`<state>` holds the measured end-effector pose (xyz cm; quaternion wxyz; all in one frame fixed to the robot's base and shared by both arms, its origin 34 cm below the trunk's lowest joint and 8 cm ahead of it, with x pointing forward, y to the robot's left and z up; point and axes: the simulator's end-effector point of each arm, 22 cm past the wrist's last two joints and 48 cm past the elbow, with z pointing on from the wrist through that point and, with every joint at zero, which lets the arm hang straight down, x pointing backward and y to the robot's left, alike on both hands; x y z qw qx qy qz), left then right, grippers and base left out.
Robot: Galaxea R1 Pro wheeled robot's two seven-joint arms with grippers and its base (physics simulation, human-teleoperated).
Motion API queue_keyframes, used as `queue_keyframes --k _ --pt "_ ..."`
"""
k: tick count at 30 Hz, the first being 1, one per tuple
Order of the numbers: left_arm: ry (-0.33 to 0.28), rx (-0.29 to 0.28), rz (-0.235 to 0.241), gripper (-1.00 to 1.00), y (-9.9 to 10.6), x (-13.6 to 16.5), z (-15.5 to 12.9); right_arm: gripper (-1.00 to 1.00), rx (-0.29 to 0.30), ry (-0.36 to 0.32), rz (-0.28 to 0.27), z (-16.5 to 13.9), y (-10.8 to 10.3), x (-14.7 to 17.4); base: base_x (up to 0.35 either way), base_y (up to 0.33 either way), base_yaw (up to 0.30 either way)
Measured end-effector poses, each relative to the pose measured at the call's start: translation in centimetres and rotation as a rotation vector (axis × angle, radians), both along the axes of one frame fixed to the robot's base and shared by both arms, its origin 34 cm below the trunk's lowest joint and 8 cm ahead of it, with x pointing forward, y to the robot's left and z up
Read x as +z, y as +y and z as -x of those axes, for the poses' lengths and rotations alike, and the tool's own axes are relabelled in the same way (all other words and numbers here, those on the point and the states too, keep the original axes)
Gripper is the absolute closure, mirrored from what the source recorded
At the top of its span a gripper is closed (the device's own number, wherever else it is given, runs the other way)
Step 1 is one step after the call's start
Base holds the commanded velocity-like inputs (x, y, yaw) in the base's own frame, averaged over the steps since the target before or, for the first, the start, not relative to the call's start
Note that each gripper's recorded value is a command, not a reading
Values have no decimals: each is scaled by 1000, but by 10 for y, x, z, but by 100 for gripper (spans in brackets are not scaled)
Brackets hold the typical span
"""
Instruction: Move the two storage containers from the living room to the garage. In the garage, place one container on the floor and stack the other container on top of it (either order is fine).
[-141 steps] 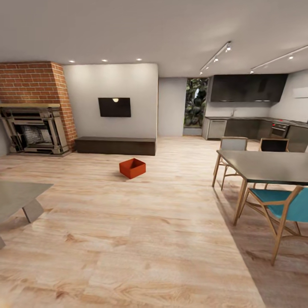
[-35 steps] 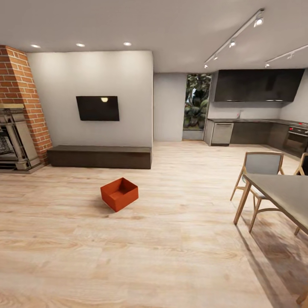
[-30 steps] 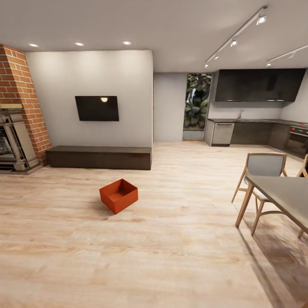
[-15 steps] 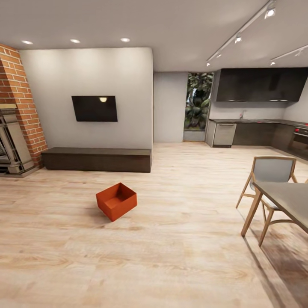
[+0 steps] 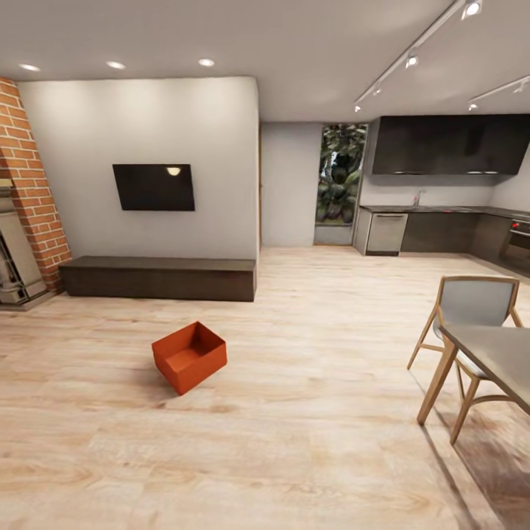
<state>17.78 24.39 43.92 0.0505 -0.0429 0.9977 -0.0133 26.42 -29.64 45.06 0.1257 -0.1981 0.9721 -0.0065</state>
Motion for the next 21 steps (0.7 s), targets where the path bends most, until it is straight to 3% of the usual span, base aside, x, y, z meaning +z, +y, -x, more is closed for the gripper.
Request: queue_keyframes --k 21 --pt "0 0 -1 -100 1 0 0 -100 6 2 -3 0 3 0 303 -159 2"
